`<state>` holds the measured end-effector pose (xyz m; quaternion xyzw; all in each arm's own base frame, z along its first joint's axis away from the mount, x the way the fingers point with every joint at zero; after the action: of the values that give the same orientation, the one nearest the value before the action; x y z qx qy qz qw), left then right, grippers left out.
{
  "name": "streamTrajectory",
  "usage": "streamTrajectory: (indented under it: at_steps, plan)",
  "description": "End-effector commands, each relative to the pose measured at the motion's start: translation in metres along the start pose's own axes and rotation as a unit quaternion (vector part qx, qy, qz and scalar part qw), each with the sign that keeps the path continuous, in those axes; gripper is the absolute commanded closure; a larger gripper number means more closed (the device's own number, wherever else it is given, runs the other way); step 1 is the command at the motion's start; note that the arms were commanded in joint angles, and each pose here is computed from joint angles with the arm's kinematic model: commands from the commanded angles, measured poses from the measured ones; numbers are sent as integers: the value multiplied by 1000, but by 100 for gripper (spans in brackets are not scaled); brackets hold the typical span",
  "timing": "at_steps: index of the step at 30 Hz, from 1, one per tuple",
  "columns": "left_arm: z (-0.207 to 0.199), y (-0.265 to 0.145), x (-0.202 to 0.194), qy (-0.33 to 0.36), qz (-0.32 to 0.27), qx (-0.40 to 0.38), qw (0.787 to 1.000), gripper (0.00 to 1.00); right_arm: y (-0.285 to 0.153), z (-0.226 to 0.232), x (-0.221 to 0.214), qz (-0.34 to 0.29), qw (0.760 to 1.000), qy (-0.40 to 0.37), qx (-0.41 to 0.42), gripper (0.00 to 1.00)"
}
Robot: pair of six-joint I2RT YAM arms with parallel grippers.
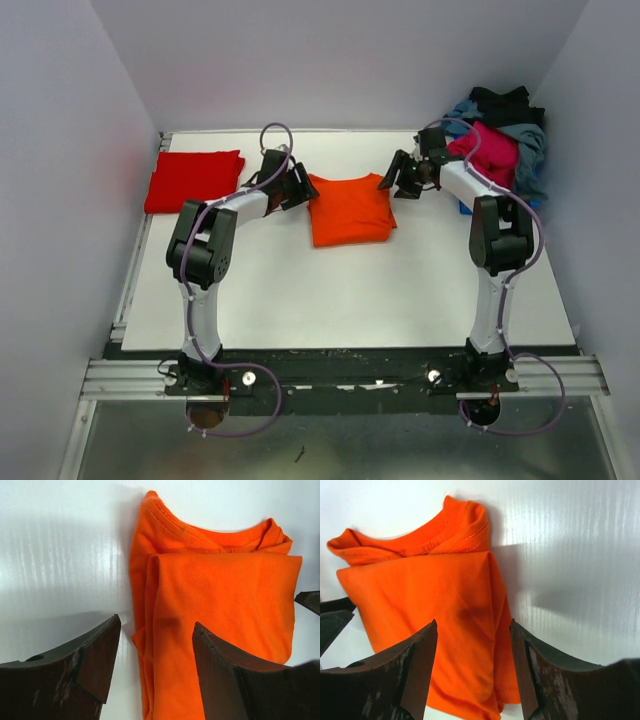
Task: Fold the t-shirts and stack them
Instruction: Put the neatly folded tshirt into the corner of the board with both arms
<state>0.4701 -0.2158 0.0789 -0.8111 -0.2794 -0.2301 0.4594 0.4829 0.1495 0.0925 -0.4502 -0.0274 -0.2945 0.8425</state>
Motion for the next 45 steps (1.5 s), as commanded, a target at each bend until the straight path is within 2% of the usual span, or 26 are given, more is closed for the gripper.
streamTrajectory:
  at_steps: [1,11,15,23,26,29,35,37,39,42,45]
  plan:
    - [16,6,5,-16,-3,15,1000,32,14,-18,5,4,999,14,-38,33]
    - [22,26,1,-24,13,10,1000,41,41,-20,-7,56,997,39,-18,35]
    - [24,34,0,-30,16,10,999,44,45,-21,-16,73,996,49,-12,42]
    - [19,45,2,-48,13,-12,999,44,49,-13,-24,79,996,48,-5,47]
    - [14,46,6,-55,5,-26,998,44,51,-11,-25,82,995,50,-1,52]
    - [14,49,7,-57,1,-28,998,38,51,-10,-26,82,995,50,1,54]
    - [14,54,6,-65,-2,-37,997,39,53,-5,-26,80,996,49,8,61]
    - [13,57,6,-67,-4,-45,997,44,54,-2,-26,80,996,49,12,65]
    - [12,61,8,-70,-4,-54,996,56,56,1,-26,79,996,43,18,73]
    - [13,63,15,-71,-13,-62,995,84,58,10,-24,74,996,33,23,97]
    - [15,56,23,-54,-25,-56,997,96,52,13,-19,55,998,23,28,99]
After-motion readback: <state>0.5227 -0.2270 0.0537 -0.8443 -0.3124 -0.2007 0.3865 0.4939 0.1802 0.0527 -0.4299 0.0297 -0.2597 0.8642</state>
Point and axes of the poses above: each gripper's point midway between its finger pads, its own y axis out along the fingers, its own z axis along the line the jaws close on, x = y × z, the point moved 3 cm from there along -y, back along the fingers, and after that the axes turned 11 degrees about y, right-handed, at the moved point
